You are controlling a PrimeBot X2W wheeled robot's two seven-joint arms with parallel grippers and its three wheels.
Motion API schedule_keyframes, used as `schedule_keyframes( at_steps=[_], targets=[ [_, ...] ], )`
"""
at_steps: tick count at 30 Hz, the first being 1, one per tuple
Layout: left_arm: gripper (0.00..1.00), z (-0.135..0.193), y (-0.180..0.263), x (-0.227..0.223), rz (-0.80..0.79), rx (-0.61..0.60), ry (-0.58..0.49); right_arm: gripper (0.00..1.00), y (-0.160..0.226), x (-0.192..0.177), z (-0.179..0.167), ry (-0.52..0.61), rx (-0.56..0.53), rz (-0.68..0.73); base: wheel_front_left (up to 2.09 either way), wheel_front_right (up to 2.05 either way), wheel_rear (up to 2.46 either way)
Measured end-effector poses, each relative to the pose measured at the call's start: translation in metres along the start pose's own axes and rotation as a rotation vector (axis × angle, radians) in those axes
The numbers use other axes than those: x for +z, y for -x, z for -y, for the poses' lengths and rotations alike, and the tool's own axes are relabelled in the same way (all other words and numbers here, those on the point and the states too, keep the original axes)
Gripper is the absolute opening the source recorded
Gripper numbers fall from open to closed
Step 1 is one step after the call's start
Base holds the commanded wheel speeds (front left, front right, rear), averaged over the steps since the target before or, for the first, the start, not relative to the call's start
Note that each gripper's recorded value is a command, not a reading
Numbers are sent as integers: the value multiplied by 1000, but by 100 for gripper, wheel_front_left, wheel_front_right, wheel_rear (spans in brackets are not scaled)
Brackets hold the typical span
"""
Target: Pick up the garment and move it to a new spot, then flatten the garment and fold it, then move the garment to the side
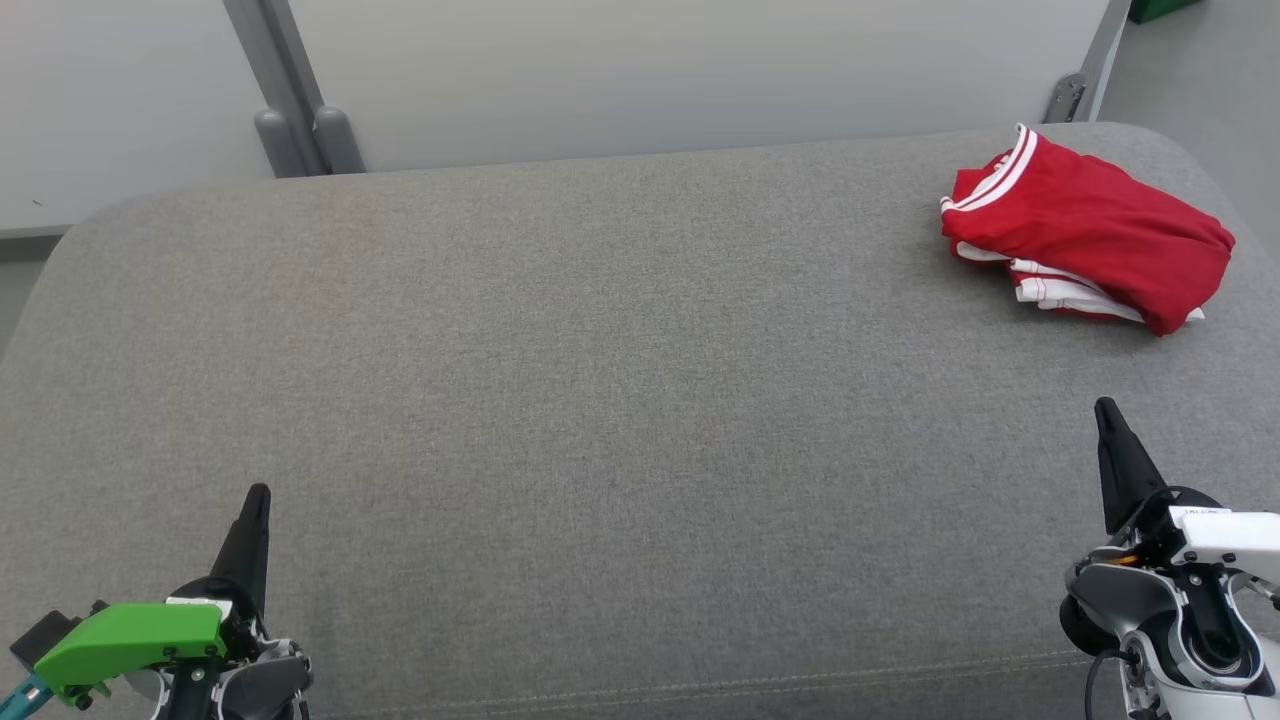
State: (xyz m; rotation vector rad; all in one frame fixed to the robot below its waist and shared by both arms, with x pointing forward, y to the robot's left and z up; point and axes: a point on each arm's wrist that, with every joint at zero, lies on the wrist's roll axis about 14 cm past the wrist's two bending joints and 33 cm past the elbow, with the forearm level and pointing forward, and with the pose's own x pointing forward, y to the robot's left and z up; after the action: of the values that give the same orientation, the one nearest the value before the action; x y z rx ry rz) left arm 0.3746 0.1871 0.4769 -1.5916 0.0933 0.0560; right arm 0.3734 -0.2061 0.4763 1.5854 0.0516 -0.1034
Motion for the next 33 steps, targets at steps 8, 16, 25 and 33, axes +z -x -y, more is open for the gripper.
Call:
schedule_keyframes(
  at_steps=[8,16,25,33],
  targets=[
    [0,0,0,0,1,0,0,0,0,0,0,0,0,0,0,0,0],
    [0,0,0,0,1,0,1,0,0,0,0,0,0,0,0,0,0],
    [0,0,0,0,1,0,2,0,0,0,0,0,0,1,0,0,0],
    [0,0,0,0,2,-1,2,0,0,-1,0,-1,0,-4,0,0,0]
  ],
)
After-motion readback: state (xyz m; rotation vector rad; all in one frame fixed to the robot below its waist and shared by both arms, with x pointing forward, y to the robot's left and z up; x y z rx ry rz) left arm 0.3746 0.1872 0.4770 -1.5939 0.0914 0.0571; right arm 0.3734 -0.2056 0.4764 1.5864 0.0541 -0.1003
